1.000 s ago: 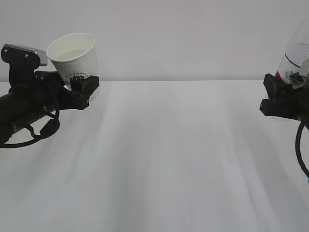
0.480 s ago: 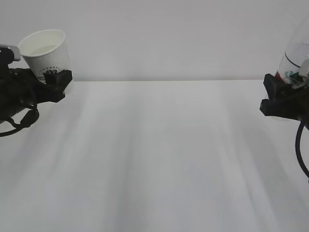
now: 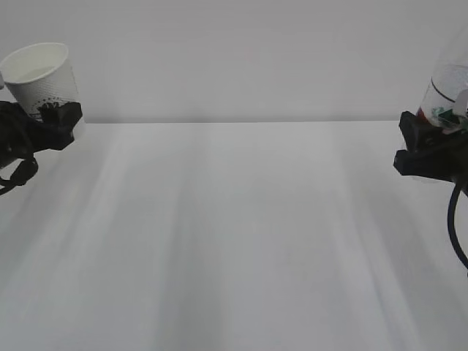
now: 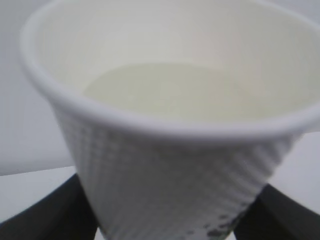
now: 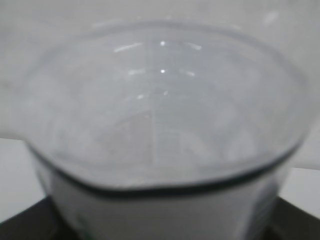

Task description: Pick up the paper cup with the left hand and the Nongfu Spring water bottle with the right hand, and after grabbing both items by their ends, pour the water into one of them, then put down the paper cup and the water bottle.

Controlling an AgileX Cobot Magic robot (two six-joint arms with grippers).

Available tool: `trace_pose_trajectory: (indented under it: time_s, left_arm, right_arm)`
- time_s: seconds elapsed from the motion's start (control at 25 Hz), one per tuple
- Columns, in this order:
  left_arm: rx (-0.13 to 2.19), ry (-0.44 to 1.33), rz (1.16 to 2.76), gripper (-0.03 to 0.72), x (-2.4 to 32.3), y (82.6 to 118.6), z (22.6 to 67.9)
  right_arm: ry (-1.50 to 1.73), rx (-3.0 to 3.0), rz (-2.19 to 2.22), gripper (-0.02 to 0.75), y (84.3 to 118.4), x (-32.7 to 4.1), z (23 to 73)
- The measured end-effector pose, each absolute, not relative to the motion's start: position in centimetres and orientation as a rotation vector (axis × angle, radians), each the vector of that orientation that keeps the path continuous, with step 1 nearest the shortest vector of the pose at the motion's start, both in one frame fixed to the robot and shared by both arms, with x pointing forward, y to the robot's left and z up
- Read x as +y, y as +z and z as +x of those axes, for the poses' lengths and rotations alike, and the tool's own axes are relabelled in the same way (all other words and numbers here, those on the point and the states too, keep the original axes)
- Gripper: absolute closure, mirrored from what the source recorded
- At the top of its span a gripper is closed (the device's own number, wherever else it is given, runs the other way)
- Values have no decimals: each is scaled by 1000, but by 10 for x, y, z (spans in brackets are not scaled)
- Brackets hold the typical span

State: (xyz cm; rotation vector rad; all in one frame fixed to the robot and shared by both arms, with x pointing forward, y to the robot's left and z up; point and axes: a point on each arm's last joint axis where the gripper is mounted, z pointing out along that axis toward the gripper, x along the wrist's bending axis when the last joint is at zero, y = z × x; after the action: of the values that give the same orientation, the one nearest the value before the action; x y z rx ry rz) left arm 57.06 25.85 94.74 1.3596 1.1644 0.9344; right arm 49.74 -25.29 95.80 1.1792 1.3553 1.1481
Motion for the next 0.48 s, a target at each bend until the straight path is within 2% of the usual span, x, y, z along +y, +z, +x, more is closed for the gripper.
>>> trace_pose_trajectory:
  time_s: [0.28, 0.48]
  left_arm:
    - [1235, 960, 1297, 160, 268, 948, 572]
    - [1254, 962, 1316, 160, 269, 937, 574]
  right_arm:
    - [1148, 1355, 1179, 265, 958, -253, 497]
    - [1148, 1355, 1179, 265, 958, -253, 497]
